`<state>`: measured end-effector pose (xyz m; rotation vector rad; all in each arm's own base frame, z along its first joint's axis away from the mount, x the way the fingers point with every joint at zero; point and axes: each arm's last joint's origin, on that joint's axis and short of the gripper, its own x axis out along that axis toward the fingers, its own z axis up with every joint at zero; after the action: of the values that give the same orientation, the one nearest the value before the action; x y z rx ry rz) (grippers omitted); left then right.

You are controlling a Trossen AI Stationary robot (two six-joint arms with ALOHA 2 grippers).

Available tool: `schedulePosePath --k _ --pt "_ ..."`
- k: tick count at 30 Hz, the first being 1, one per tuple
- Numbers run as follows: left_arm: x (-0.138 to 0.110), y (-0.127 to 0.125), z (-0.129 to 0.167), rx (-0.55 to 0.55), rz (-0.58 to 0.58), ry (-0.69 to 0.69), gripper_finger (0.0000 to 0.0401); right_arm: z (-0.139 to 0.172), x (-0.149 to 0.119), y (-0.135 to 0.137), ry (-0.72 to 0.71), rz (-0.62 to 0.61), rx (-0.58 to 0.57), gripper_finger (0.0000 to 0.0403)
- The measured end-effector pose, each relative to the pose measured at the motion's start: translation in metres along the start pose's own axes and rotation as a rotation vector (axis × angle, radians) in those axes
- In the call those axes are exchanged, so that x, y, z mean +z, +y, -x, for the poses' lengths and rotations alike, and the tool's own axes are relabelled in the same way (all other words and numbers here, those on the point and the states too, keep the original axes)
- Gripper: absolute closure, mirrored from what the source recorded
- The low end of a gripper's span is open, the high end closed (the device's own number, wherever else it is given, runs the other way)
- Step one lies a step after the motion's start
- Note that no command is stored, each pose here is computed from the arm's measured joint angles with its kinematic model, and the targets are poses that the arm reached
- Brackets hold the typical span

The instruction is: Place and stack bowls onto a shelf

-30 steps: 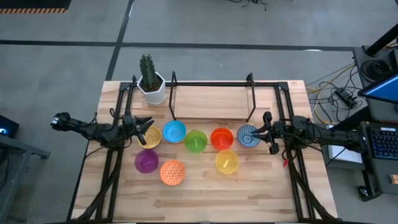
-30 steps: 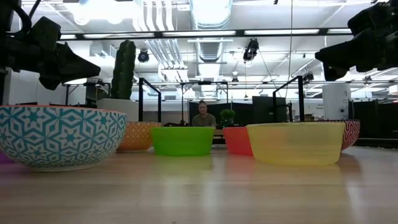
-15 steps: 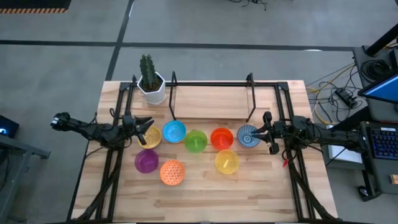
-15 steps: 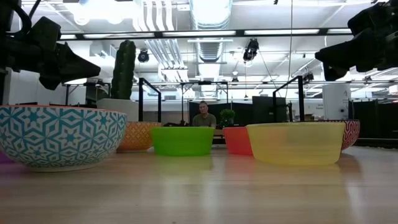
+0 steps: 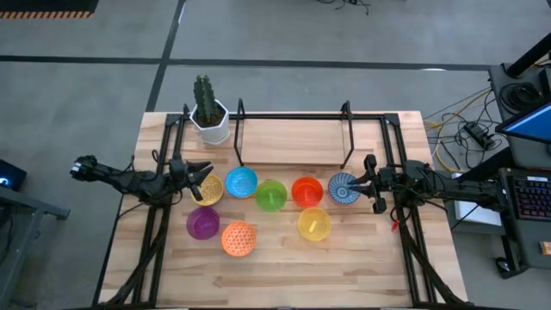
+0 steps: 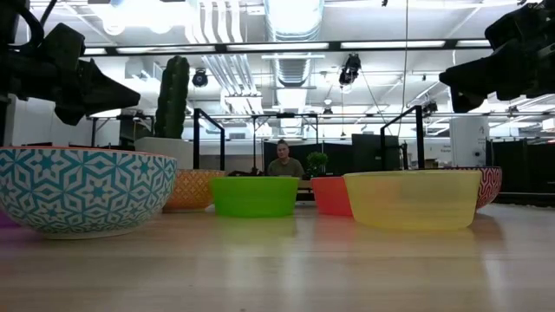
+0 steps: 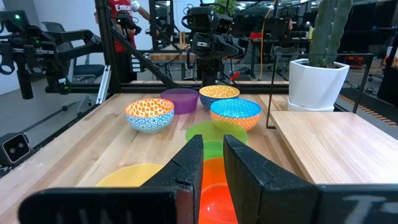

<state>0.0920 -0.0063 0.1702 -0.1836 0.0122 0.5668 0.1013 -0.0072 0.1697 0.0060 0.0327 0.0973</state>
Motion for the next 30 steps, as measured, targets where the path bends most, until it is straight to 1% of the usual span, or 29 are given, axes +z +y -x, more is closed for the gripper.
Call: schedulePosePath --k 14,15,17,19,23,26,30 --pt "0.0 0.0 0.0 0.0 0.0 0.0 0.0324 0.0 0.0 0.0 -0.003 -0.003 0.0 0.0351" --pt "0.0 0.0 0.0 0.0 0.0 0.0 0.0324 0.0 0.001 0.0 -0.005 -0.025 0.0 0.0351" --pt "0.0 0.0 0.0 0.0 0.003 -0.002 0.0324 0.0 0.0 0.0 -0.004 -0.133 0.001 0.0351" --pt "0.002 -0.001 0.0 -0.004 0.047 -0.015 0.0324 0.0 0.001 0.0 -0.008 -0.241 0.002 0.0351" --pt "0.01 -0.002 0.0 -0.023 0.233 -0.072 0.0324 0.0 0.001 0.0 -0.012 -0.346 0.002 0.0351" --pt "0.017 -0.003 0.001 -0.042 0.337 -0.12 0.0324 0.0 0.004 0.0 -0.037 -0.344 0.007 0.0351" --pt "0.025 -0.003 0.002 -0.063 0.413 -0.181 0.0324 0.001 0.015 0.0 -0.154 -0.319 0.018 0.0351"
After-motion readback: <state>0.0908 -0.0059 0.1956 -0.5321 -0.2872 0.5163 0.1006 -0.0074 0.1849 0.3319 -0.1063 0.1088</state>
